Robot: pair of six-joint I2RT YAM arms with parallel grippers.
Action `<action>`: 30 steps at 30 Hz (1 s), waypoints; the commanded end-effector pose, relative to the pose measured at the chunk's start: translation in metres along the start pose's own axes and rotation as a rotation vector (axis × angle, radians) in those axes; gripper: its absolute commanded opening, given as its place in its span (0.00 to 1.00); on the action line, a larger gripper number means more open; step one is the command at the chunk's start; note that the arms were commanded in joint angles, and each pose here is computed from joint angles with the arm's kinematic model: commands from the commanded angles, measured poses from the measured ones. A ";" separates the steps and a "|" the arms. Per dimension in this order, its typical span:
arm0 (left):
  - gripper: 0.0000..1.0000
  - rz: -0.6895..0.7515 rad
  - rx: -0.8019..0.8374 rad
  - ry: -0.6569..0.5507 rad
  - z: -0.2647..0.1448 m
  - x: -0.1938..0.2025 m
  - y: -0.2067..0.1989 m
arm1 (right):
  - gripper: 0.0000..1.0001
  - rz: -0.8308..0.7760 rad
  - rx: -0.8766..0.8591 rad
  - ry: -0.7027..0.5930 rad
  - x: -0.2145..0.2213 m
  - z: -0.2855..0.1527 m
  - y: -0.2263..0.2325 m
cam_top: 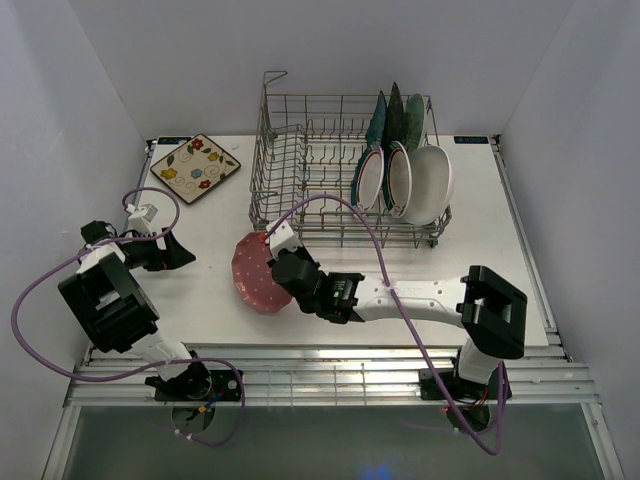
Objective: Load the plates into the dish rack
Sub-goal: Pick up the plate at the center of the board, then insert the plate into the dish rack.
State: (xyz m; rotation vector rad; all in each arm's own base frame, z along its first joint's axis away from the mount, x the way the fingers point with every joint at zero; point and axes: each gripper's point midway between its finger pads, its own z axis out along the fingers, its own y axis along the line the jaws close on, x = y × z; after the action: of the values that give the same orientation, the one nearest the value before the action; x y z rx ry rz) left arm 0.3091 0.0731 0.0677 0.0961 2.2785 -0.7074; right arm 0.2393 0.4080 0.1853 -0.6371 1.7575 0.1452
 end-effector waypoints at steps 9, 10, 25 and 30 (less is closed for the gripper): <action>0.98 0.080 -0.028 -0.047 -0.010 -0.018 -0.006 | 0.08 0.183 0.088 -0.339 -0.157 -0.053 -0.057; 0.98 0.079 -0.029 -0.048 -0.011 -0.018 -0.006 | 0.08 0.176 0.103 -0.344 -0.161 -0.056 -0.063; 0.98 0.094 -0.050 -0.052 -0.015 -0.021 -0.006 | 0.08 0.223 0.236 -0.419 -0.226 -0.099 -0.124; 0.98 0.100 -0.055 -0.056 -0.016 -0.023 -0.007 | 0.08 0.219 0.337 -0.442 -0.240 -0.109 -0.146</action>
State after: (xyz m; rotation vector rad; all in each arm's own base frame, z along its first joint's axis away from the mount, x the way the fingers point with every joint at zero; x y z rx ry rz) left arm 0.3089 0.0776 0.0790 0.1175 2.2716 -0.6355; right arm 0.2549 0.3602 0.3759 -0.4807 1.4864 -0.0113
